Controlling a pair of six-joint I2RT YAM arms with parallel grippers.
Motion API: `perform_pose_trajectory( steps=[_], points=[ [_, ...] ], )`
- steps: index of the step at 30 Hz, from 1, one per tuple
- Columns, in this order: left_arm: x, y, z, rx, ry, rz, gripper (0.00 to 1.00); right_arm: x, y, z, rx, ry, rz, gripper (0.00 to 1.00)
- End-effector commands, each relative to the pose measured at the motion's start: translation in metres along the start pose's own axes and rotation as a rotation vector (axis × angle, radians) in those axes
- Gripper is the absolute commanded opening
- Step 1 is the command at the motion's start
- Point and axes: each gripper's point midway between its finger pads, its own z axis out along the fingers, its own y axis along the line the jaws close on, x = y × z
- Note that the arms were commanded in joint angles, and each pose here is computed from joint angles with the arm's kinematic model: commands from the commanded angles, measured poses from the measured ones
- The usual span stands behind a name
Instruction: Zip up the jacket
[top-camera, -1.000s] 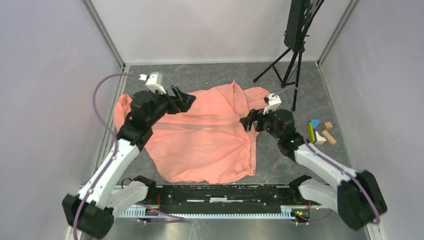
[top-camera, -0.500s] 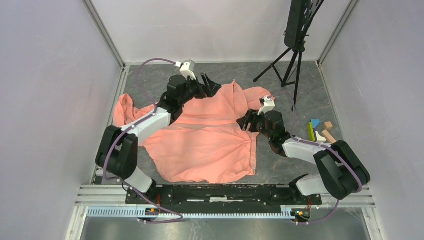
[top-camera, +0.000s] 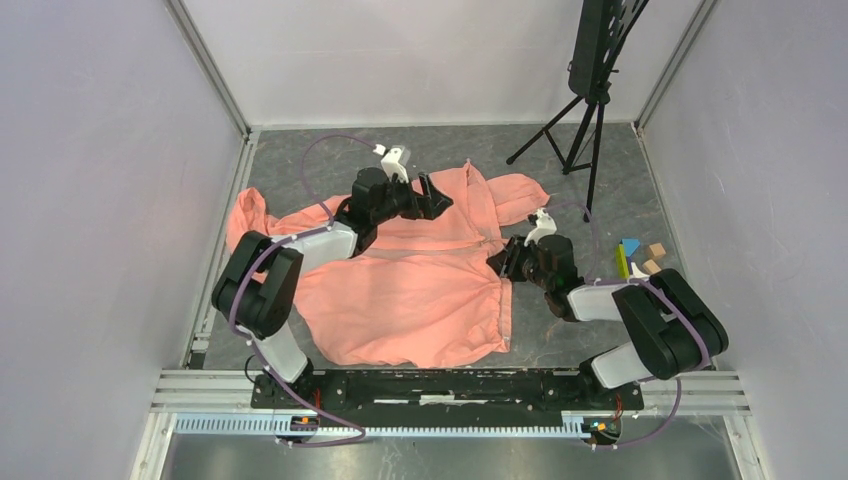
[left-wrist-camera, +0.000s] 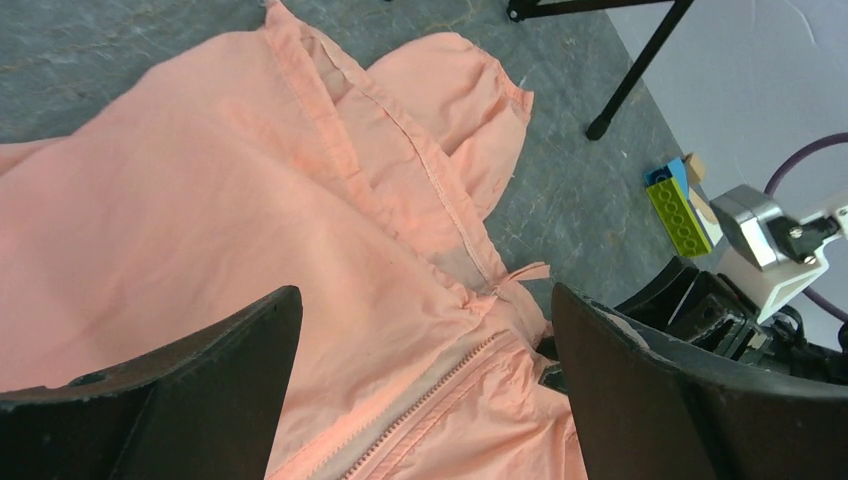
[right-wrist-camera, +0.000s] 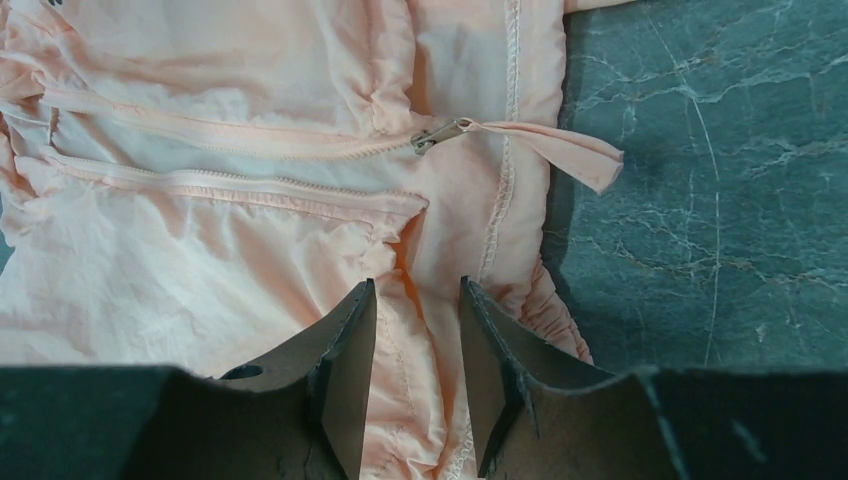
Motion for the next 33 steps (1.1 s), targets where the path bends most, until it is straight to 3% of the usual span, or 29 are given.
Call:
perform_pose_trajectory(
  steps=[1, 6, 11, 19, 33],
  points=[
    [-0.012, -0.016, 0.008, 0.077, -0.046, 0.059, 1.0, -0.027, 0.014, -0.003, -0.038, -0.09, -0.045, 0.45],
    [-0.01, -0.023, 0.006, 0.094, -0.06, 0.074, 1.0, -0.042, 0.015, -0.01, -0.015, -0.144, -0.073, 0.59],
    [-0.009, -0.031, 0.006, 0.1, -0.063, 0.069, 1.0, -0.041, 0.033, -0.004, -0.113, -0.139, -0.019, 0.47],
    [-0.001, -0.033, -0.014, 0.025, -0.042, 0.003, 0.97, -0.026, 0.028, 0.008, -0.115, -0.091, 0.031, 0.37],
    [0.048, -0.047, -0.076, 0.027, 0.14, -0.171, 0.96, -0.026, 0.024, 0.023, -0.099, -0.074, 0.027, 0.37]
  ],
)
